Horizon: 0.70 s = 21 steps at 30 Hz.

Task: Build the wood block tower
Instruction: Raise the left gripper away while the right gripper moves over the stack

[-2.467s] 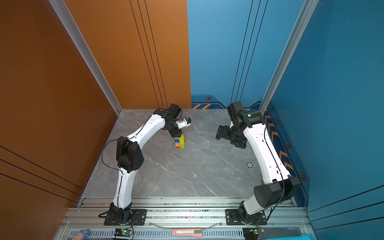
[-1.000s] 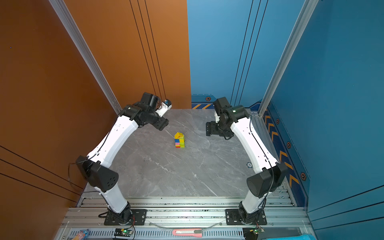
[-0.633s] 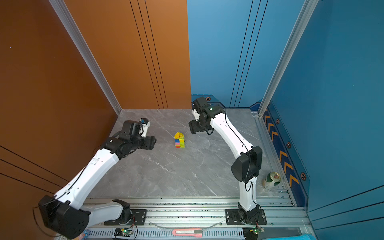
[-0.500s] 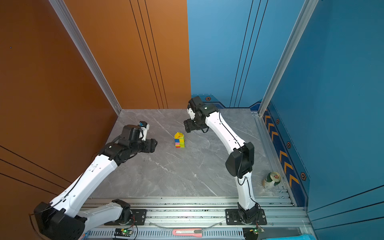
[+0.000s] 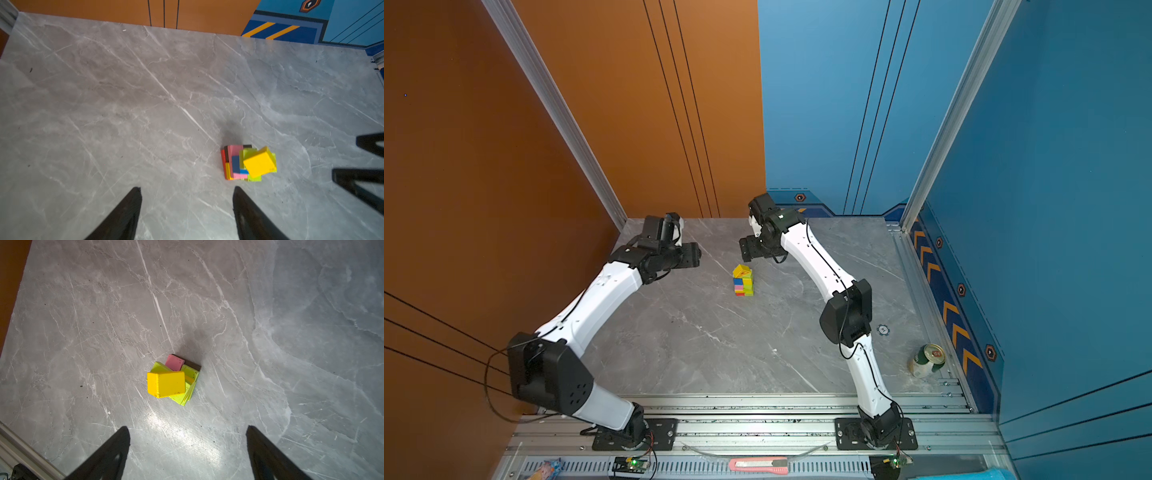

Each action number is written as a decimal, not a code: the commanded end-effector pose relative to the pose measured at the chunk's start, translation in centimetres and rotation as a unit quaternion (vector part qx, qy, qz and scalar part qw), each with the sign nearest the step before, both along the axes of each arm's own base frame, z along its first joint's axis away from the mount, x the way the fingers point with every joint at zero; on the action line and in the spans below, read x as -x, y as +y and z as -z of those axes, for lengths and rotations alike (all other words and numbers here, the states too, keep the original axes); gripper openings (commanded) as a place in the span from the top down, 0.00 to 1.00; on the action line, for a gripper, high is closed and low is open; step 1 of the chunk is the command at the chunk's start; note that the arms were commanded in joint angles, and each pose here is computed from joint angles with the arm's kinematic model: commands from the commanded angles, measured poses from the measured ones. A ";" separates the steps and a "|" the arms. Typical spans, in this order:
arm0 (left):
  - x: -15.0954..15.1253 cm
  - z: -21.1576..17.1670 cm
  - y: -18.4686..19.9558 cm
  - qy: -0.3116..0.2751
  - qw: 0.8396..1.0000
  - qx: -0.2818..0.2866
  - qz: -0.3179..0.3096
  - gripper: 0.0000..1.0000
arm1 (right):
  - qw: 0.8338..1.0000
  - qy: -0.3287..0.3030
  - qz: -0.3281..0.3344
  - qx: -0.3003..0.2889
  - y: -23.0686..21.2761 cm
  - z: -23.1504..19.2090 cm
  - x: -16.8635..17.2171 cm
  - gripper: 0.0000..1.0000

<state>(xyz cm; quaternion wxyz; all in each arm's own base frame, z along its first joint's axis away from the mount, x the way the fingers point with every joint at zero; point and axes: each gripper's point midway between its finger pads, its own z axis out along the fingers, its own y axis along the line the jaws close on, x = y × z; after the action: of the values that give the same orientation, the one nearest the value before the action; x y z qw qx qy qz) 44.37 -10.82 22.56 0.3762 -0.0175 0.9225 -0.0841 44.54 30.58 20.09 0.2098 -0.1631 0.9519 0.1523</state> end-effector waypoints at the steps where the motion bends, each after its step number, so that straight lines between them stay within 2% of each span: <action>1: -2.5 0.7 -1.8 0.016 0.999 0.015 0.033 0.32 | 1.000 -0.006 0.024 -0.001 -1.7 -3.1 1.4 0.11; 5: -4.8 3.3 -4.1 0.061 0.996 0.007 0.071 0.35 | 0.999 0.004 0.032 0.017 -2.7 -2.8 2.5 0.11; 9: -5.5 5.5 -5.6 0.090 0.991 -0.024 0.097 0.38 | 0.999 0.003 0.038 0.029 -3.7 -3.0 3.2 0.10; 12: -5.0 6.2 -5.9 0.104 0.989 -0.023 0.102 0.40 | 0.999 0.001 0.036 0.036 -4.2 -3.1 3.6 0.12; 18: -2.6 6.0 -3.5 0.116 0.990 -0.027 0.070 0.41 | 0.997 -0.027 -0.005 0.079 -3.4 -3.4 4.4 0.23; 21: -0.6 5.8 -1.9 0.123 0.990 -0.046 0.058 0.41 | 0.994 -0.020 -0.032 0.106 -2.2 -0.9 3.8 0.26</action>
<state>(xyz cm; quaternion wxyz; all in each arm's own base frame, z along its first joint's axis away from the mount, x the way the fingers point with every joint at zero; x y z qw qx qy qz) 46.72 -14.48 15.06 0.2508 0.0494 0.9633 -0.0820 40.94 28.13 22.63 0.2197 -0.1814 0.9542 0.0908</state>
